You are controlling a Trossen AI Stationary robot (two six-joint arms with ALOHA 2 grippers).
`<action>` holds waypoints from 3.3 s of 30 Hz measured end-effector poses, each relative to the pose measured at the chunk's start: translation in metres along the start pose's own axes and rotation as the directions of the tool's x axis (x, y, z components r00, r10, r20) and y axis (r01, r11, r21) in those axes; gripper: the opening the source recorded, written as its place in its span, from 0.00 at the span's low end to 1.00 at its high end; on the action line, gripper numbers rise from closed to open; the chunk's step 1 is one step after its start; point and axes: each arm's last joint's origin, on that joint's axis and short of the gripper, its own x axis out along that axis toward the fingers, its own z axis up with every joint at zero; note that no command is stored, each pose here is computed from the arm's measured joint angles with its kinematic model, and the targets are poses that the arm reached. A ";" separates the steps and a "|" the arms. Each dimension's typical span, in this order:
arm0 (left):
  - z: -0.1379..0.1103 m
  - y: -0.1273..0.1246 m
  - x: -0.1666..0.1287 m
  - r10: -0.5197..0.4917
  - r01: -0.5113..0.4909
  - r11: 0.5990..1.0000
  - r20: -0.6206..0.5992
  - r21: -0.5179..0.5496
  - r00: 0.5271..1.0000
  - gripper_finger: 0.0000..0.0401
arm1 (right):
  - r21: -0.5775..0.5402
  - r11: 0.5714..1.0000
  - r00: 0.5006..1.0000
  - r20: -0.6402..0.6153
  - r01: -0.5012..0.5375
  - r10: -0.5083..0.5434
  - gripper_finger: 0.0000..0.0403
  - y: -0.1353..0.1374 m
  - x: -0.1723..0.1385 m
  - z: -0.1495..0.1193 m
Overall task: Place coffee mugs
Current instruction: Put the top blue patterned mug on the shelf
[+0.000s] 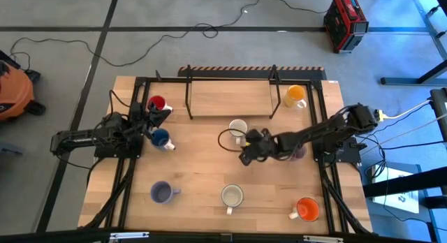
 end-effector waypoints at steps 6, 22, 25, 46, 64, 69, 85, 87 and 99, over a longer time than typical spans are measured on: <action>0.000 0.001 0.000 0.023 -0.023 1.000 0.011 -0.001 1.000 0.04 | 0.085 0.996 0.994 0.112 0.008 -0.017 0.45 0.019 0.005 -0.021; -0.001 0.002 0.000 0.050 -0.050 0.999 0.003 0.004 0.999 0.04 | 0.119 0.991 0.973 0.213 0.063 -0.088 0.45 0.016 0.021 -0.016; -0.001 0.002 0.000 0.050 -0.050 0.999 0.003 0.003 0.999 0.04 | 0.119 0.989 0.967 0.231 0.084 -0.110 0.45 0.015 0.021 -0.016; -0.002 0.002 0.000 0.051 -0.051 0.999 0.001 0.005 0.999 0.04 | 0.036 0.998 0.970 0.234 0.055 -0.062 0.45 0.025 -0.004 -0.026; -0.003 0.003 0.000 0.061 -0.061 0.998 -0.011 0.011 0.998 0.04 | 0.096 0.976 0.882 0.417 0.197 -0.219 0.45 0.023 0.023 -0.029; -0.003 0.003 0.000 0.063 -0.062 0.998 -0.013 0.011 0.998 0.04 | 0.116 0.971 0.877 0.418 0.210 -0.239 0.44 0.018 0.027 -0.023; -0.003 0.003 0.000 0.063 -0.063 0.998 -0.015 0.012 0.998 0.04 | 0.043 0.978 0.911 0.358 0.202 -0.204 0.10 0.018 0.029 -0.024; -0.003 0.003 0.000 0.065 -0.065 0.998 -0.015 0.012 0.998 0.04 | 0.032 0.980 0.916 0.350 0.199 -0.197 0.10 0.018 0.029 -0.024; -0.010 0.007 -0.001 0.094 -0.093 0.995 -0.087 0.021 0.992 0.04 | 0.065 0.990 0.918 0.371 0.122 -0.137 0.10 0.020 0.003 -0.006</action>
